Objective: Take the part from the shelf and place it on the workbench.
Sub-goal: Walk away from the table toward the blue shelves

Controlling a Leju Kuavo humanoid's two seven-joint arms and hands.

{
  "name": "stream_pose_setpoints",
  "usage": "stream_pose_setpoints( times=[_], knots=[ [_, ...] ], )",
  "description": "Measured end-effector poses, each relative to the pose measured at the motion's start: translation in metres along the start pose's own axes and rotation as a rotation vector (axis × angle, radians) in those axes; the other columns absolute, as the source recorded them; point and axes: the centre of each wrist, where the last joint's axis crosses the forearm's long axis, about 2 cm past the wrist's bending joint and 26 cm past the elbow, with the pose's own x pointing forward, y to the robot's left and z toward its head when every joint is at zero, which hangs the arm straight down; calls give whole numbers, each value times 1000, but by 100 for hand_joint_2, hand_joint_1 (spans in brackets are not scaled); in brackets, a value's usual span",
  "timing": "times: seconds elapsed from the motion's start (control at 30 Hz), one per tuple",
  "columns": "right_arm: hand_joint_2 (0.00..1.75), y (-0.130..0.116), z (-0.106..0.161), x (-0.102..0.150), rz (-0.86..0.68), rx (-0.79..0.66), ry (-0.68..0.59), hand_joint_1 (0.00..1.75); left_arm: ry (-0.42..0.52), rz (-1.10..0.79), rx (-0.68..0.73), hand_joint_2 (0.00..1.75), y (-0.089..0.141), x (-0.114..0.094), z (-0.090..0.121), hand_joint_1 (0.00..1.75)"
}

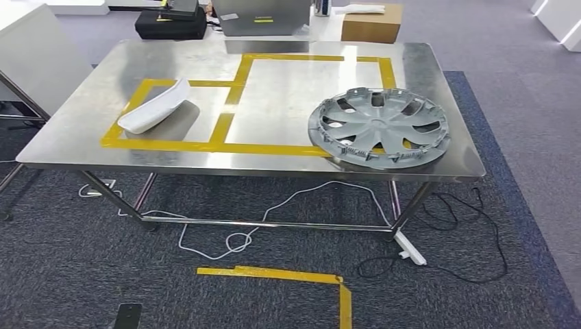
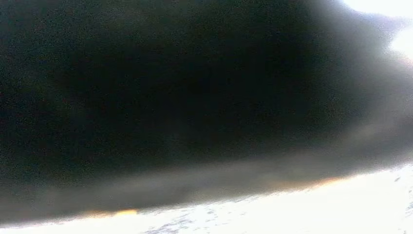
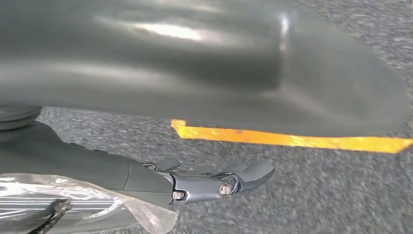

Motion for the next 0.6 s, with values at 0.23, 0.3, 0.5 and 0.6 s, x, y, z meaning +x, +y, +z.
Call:
stream_pose_setpoints(
  times=[0.23,0.3,0.5,0.6],
  knots=[
    [0,0,0,1,4,10,-1,0,33,-42,-80,0,-6,-1,3,0],
    [0,0,0,0,4,10,0,0,38,-44,-86,0,-7,-3,4,0],
    [0,0,1,-1,6,16,4,0,70,-72,-115,0,-10,-4,5,0],
    [0,0,1,-1,9,23,3,0,92,-89,-137,0,-12,-6,7,0]
  ],
)
